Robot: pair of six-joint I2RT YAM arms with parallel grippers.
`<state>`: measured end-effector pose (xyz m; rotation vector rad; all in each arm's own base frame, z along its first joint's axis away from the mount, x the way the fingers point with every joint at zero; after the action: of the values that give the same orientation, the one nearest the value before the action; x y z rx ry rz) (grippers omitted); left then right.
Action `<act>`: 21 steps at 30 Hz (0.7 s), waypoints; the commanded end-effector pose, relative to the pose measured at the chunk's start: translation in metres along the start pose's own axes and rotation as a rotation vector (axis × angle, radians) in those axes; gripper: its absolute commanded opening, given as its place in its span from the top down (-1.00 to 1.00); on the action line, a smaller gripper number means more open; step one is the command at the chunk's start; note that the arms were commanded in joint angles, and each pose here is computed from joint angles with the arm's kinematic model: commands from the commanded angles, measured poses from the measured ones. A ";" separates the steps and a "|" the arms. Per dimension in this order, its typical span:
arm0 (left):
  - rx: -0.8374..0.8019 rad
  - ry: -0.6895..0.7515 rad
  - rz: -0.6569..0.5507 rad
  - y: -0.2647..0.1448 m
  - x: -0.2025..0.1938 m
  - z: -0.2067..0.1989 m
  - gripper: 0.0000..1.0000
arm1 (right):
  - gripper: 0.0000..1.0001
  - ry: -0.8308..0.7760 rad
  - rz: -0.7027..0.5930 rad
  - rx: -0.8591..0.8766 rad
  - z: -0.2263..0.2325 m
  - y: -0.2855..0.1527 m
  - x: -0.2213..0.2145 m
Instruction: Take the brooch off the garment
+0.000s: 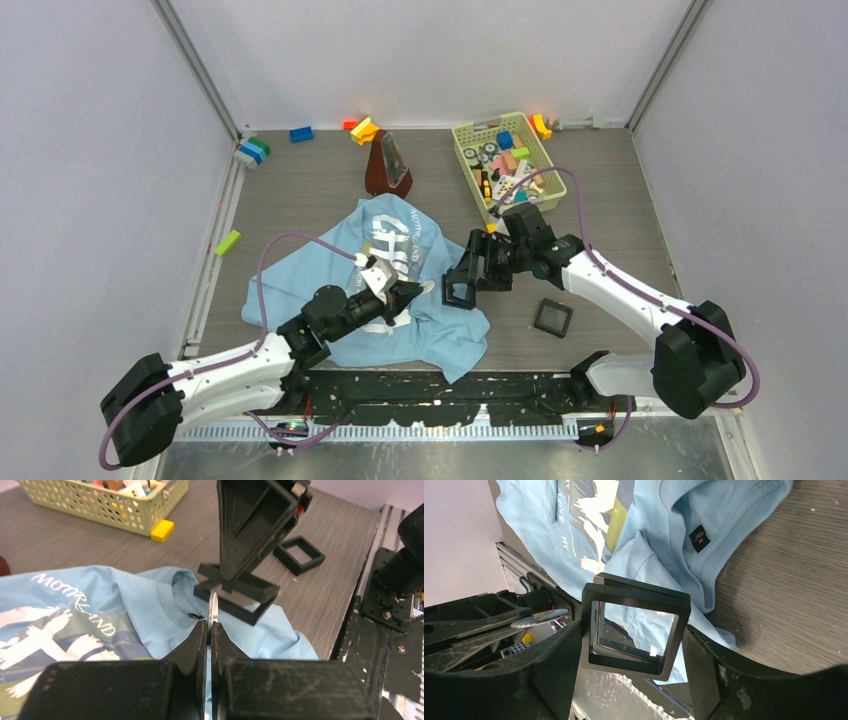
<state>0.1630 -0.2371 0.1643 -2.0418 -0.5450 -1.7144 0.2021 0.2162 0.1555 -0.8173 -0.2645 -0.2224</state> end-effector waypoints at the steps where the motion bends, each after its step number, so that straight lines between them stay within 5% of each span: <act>1: 0.001 0.054 -0.145 0.005 0.031 0.000 1.00 | 0.29 -0.029 -0.040 0.086 0.024 0.003 0.014; 13: -0.056 0.048 -0.089 0.016 0.020 -0.007 1.00 | 0.31 -0.037 -0.017 0.147 0.041 0.007 0.011; 21: 0.055 0.042 0.021 0.024 0.003 0.010 1.00 | 0.32 0.003 -0.084 0.242 0.060 -0.007 0.021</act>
<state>0.1721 -0.2466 0.1461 -2.0078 -0.4857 -1.7012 0.2032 0.2410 0.1630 -0.7300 -0.2485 -0.2126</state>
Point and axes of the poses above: each gripper's point midway between its finger pads, its own y axis out along the fingers, its own z axis along the line the jaws close on, x = y × z, the point moved 4 cm from there along -y, back along the fingers, and after that the axes turned 4 degrees about -y, right-handed, at the moved point
